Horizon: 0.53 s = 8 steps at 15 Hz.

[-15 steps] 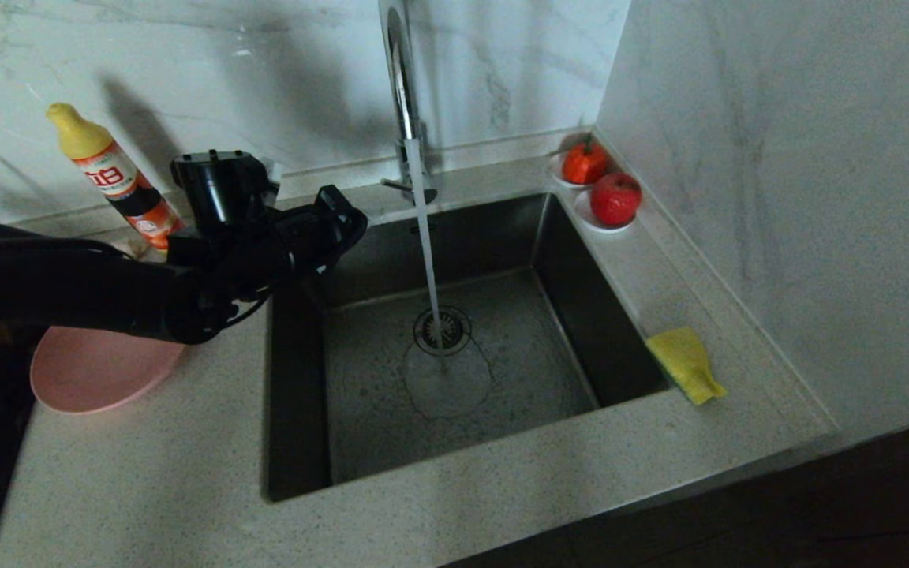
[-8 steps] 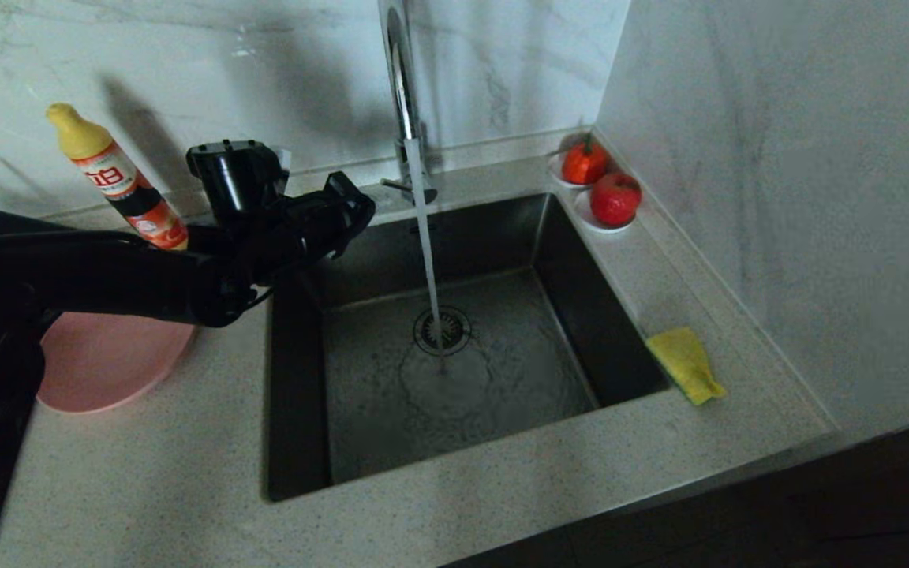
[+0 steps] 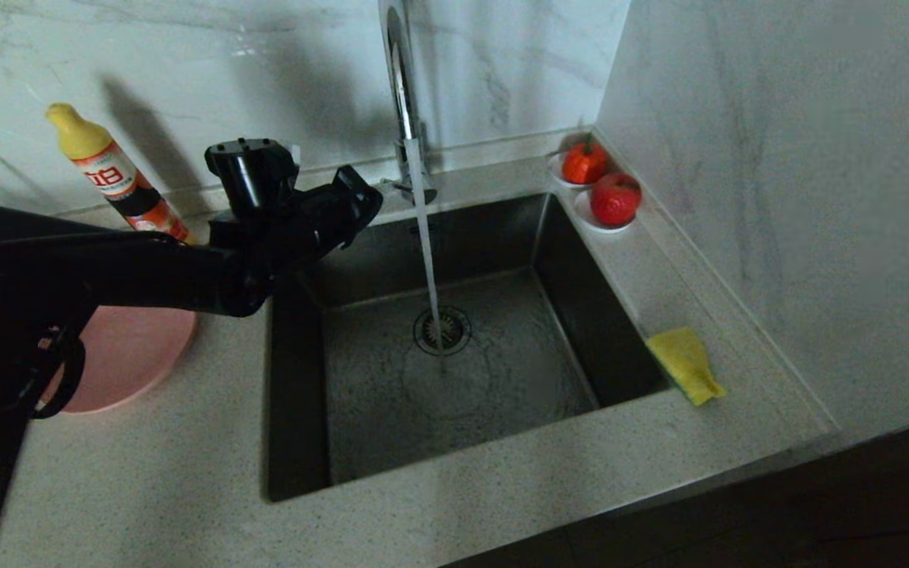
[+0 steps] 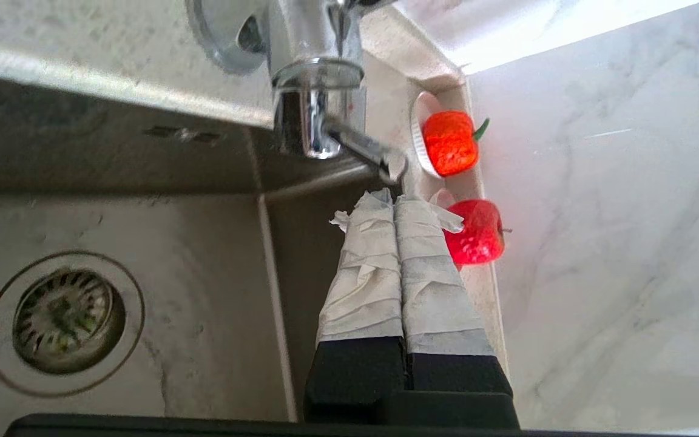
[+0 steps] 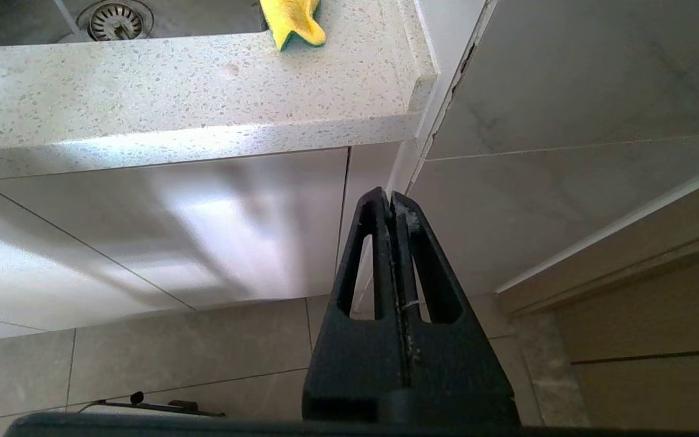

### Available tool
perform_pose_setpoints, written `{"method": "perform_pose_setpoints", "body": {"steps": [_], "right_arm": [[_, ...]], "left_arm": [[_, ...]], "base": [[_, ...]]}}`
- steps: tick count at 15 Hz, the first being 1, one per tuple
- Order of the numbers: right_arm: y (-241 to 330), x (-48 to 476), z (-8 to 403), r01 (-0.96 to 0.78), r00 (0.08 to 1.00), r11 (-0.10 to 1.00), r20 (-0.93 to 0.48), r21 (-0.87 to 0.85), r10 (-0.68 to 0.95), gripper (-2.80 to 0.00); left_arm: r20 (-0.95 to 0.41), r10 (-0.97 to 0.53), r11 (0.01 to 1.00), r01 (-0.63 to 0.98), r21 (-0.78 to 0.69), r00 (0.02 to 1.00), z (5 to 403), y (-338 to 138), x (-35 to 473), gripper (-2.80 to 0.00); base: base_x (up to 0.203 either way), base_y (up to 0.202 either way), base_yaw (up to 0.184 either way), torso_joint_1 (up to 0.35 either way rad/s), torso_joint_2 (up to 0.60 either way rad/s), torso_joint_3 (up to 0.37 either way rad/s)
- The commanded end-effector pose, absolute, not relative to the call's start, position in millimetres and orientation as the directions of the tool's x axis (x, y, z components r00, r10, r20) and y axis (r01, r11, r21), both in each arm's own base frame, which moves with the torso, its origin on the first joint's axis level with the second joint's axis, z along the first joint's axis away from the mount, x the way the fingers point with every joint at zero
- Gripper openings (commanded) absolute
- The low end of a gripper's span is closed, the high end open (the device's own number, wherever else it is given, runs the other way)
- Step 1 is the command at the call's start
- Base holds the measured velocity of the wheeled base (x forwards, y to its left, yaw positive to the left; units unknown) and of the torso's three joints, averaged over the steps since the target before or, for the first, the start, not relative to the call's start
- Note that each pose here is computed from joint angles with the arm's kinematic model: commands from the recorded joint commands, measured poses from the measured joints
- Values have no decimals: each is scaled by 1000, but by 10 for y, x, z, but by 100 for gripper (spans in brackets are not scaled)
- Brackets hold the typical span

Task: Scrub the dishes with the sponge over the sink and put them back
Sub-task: Turn off the faucet

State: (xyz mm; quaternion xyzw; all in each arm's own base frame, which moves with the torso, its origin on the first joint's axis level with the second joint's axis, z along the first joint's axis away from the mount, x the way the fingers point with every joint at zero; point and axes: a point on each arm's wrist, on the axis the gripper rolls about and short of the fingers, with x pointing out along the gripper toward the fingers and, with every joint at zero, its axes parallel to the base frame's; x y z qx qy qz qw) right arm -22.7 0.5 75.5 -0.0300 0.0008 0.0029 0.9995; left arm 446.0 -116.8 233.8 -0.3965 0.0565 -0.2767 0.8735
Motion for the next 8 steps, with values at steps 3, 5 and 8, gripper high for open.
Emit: {"method": "perform_pose_setpoints", "body": {"steps": [3, 5, 8], "right_arm": [[6, -226, 755, -6, 1000, 998, -3, -61, 6, -280], [6, -226, 755, -6, 1000, 998, -3, -61, 6, -280], [6, -226, 755, -6, 1000, 998, -3, -61, 6, -280]], "left_arm": [[144, -529, 526, 455, -719, 837, 2347, -1184, 4525, -280], [148, -519, 529, 452, -718, 842, 2333, -1194, 4575, -280], [154, -517, 529, 456, -715, 842, 2324, -1204, 4617, -280]], "base": [[0, 0, 0, 0, 0, 0], [0, 0, 0, 0, 0, 0], [0, 0, 0, 0, 0, 0]]}}
